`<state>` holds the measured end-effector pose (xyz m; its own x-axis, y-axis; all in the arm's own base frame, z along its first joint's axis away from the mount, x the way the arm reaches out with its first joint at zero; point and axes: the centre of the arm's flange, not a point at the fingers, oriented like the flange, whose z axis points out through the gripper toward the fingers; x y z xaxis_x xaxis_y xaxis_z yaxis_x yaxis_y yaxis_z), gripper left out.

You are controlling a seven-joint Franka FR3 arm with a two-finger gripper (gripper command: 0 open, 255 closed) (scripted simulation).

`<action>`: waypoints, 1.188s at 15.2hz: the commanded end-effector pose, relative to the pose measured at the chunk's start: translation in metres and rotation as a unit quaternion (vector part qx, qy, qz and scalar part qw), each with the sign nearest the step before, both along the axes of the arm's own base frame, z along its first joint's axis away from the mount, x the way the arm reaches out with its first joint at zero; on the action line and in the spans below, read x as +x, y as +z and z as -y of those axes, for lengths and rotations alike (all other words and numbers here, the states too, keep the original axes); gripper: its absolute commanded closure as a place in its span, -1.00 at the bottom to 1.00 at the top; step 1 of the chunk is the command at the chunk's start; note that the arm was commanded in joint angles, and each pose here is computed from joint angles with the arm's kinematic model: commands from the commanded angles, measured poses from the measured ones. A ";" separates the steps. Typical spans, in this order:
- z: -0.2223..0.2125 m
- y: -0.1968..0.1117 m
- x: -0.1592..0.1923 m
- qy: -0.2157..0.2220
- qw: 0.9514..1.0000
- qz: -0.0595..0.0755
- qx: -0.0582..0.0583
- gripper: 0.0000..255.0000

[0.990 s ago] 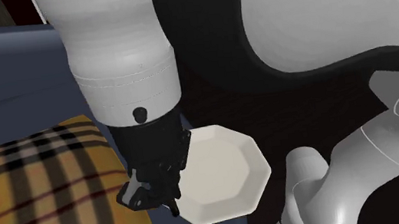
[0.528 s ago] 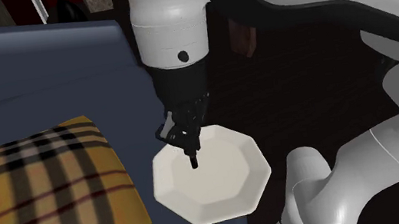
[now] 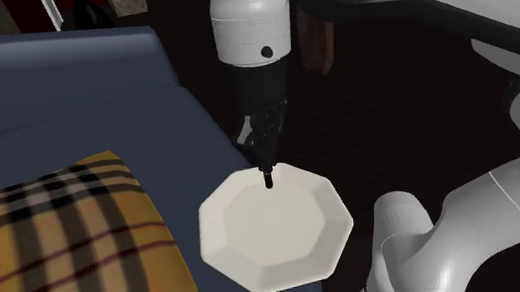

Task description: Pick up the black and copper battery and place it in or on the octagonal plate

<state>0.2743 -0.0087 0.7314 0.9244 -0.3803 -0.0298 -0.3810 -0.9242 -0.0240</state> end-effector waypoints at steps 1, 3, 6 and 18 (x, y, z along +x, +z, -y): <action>0.001 -0.011 -0.001 0.000 1.000 0.000 0.000 1.00; 0.001 -0.021 -0.001 0.000 1.000 0.000 0.000 1.00; 0.001 -0.037 -0.001 0.000 1.000 0.000 0.000 1.00; 0.001 -0.079 -0.001 0.000 1.000 0.000 0.000 1.00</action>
<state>0.2735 -0.0094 0.6525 0.9245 -0.3800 -0.0299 -0.3807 -0.9244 -0.0237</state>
